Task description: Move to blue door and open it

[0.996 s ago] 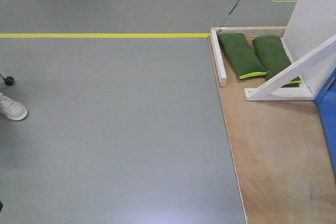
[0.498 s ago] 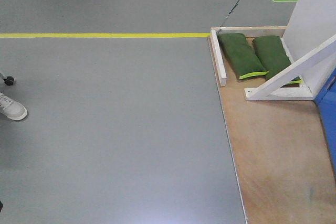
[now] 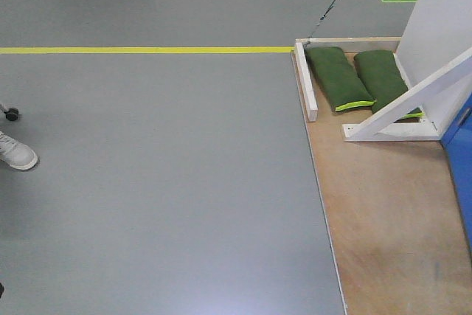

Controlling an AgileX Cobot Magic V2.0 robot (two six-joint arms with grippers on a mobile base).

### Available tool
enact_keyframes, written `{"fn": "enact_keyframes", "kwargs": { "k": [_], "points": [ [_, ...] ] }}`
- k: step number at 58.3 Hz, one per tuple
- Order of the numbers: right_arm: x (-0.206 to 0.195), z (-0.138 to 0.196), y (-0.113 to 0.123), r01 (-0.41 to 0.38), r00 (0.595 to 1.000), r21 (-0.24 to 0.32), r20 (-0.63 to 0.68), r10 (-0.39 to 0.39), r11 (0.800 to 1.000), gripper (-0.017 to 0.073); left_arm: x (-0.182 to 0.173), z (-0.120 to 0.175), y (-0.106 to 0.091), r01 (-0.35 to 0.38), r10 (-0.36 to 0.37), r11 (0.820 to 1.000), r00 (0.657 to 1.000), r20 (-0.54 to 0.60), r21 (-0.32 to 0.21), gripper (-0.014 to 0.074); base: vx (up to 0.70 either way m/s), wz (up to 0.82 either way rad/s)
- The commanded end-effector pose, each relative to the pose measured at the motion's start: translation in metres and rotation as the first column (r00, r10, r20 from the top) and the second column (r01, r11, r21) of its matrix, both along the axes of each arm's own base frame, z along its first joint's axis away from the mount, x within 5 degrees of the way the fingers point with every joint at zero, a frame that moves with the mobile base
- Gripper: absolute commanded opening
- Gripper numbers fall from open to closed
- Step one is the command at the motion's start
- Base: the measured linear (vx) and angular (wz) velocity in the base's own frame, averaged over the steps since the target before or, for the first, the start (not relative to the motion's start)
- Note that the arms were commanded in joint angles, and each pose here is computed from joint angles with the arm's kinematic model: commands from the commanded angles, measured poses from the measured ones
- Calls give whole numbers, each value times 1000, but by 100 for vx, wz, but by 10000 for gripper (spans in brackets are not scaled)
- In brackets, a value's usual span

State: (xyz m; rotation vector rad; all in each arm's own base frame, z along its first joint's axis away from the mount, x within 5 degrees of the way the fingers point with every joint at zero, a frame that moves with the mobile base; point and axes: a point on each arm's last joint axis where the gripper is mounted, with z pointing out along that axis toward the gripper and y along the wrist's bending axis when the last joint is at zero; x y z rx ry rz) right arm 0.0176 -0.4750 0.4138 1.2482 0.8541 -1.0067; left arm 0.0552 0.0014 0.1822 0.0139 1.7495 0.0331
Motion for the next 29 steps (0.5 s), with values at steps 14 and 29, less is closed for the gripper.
{"fn": "enact_keyframes", "kwargs": {
  "k": [14, 29],
  "points": [
    [6, 104, 78, -50, 999, -191, -15, 49, 980, 12, -1, 17, -1, 12, -11, 1000, 993, 121, -10, 73, 0, 0],
    [9, 141, 128, -126, 992, -200, 5, 129, 972, 12, -1, 17, -1, 12, -11, 1000, 993, 121, -10, 73, 0, 0]
  ]
}}
